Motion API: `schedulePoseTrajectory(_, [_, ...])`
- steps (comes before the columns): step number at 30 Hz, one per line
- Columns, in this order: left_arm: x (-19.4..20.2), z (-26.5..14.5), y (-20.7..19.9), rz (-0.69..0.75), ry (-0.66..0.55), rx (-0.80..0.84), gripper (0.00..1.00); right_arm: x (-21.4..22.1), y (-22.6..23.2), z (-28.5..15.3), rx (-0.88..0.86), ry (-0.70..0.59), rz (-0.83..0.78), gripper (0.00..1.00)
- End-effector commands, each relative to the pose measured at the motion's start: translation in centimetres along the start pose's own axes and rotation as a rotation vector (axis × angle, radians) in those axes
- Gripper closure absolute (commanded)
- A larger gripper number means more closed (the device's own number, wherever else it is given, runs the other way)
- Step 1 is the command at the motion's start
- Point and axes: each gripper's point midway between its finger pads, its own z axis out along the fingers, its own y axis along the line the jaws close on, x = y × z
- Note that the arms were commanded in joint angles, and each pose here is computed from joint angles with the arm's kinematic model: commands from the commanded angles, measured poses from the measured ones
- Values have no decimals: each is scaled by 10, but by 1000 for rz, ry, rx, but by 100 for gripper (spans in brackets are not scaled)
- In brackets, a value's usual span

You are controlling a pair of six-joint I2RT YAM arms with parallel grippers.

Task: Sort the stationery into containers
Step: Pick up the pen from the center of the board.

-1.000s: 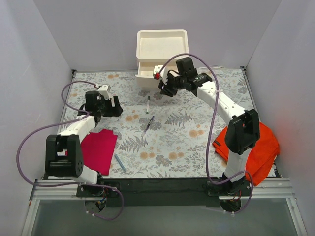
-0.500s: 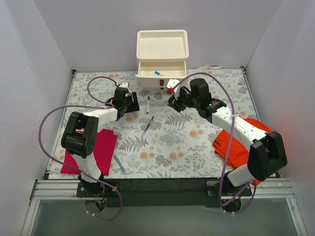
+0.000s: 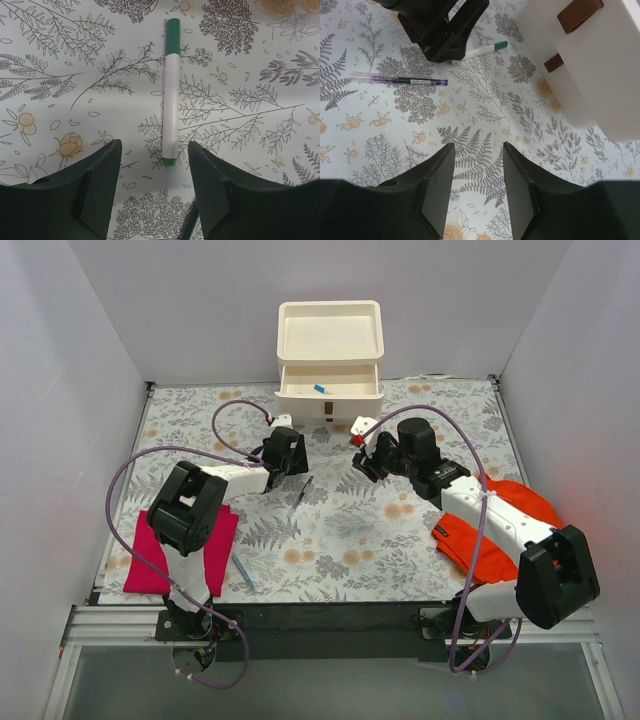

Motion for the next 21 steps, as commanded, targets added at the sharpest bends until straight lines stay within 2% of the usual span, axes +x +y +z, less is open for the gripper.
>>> schedulePoseTrajectory(1, [-9,2,-2,40,-77,-73,45,-14,-14,-11,60,-60,-14,48])
schedulePoseTrajectory(3, [-10,3,4,60,-98,-123,46,-14,-17,-13,68,-62,-15,48])
schedulePoseTrajectory(6, [-3,6,12,89,-86,-173,53,-10,-20,-16,75,-59,-9,48])
schedulePoseTrajectory(12, [17,13,17,157,-32,-174,61,-2,-28,-22,100,-64,22,48])
schedulePoseTrajectory(13, [22,13,14,170,-18,-156,65,-3,-28,-24,101,-70,20,48])
schedulePoseTrajectory(14, [25,13,13,195,-9,-146,83,-1,-29,-25,106,-67,24,48])
schedulePoseTrajectory(17, [31,4,12,217,32,-115,100,4,-29,-29,111,-62,33,48])
schedulePoseTrajectory(20, [34,-12,16,261,54,-94,100,6,-30,-32,115,-63,38,48])
schedulePoseTrajectory(21, [20,-25,12,281,24,-71,100,5,-32,-33,120,-66,38,48])
